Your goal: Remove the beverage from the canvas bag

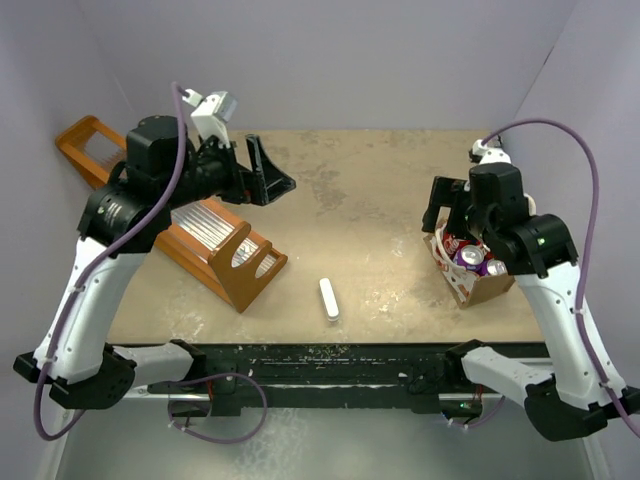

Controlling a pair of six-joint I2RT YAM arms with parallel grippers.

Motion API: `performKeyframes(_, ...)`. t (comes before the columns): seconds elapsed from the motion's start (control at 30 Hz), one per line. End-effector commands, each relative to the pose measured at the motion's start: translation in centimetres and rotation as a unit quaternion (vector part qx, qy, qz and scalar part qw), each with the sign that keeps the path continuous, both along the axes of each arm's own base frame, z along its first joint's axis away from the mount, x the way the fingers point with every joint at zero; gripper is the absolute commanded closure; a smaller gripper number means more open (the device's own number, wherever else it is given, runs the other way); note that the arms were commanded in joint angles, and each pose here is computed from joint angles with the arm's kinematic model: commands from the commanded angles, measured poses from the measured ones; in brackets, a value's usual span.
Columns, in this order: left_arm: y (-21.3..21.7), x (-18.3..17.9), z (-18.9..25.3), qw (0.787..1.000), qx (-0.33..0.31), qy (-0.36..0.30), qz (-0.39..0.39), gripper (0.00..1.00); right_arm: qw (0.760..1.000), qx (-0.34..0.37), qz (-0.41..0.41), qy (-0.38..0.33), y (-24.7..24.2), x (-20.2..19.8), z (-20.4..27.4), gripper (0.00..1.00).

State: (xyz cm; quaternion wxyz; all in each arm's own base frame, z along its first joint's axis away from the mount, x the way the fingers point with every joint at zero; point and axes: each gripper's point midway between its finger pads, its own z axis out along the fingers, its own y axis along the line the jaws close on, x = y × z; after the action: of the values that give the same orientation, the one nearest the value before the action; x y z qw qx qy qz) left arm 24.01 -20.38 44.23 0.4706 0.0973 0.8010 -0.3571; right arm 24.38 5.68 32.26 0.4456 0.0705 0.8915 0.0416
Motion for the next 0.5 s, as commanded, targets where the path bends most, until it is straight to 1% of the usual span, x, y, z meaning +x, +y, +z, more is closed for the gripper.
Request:
performKeyframes(0.0, -3.3, -0.5, 1.4, 0.995, -0.069, 0.005, -0.078, 0.01, 0.998, -0.024, -0.002, 0.059, -0.7, -1.6, -3.1, 0.0)
performKeyframes(0.17, -6.3, -0.8, 0.5, 0.985, -0.102, 0.033, -0.135, 0.01, 0.996, -0.01, 0.021, 0.081, 0.6, -1.1, -5.8, 0.0)
performKeyframes(0.33, -10.7, -2.6, 0.3, 0.978, -0.097, 0.033, -0.18, 0.01, 0.995, 0.004, 0.034, 0.096, 1.8, 0.0, -8.2, 0.0)
performKeyframes(0.43, -13.4, -4.2, -0.4, 0.972, -0.094, 0.043, -0.211, 0.01, 0.993, 0.011, 0.035, 0.11, 2.0, 0.8, -9.5, 0.04)
performKeyframes(0.47, -14.1, -4.7, -0.7, 0.97, -0.095, 0.046, -0.218, 0.01, 0.992, 0.015, 0.036, 0.117, 2.0, 0.9, -10.0, 0.08)
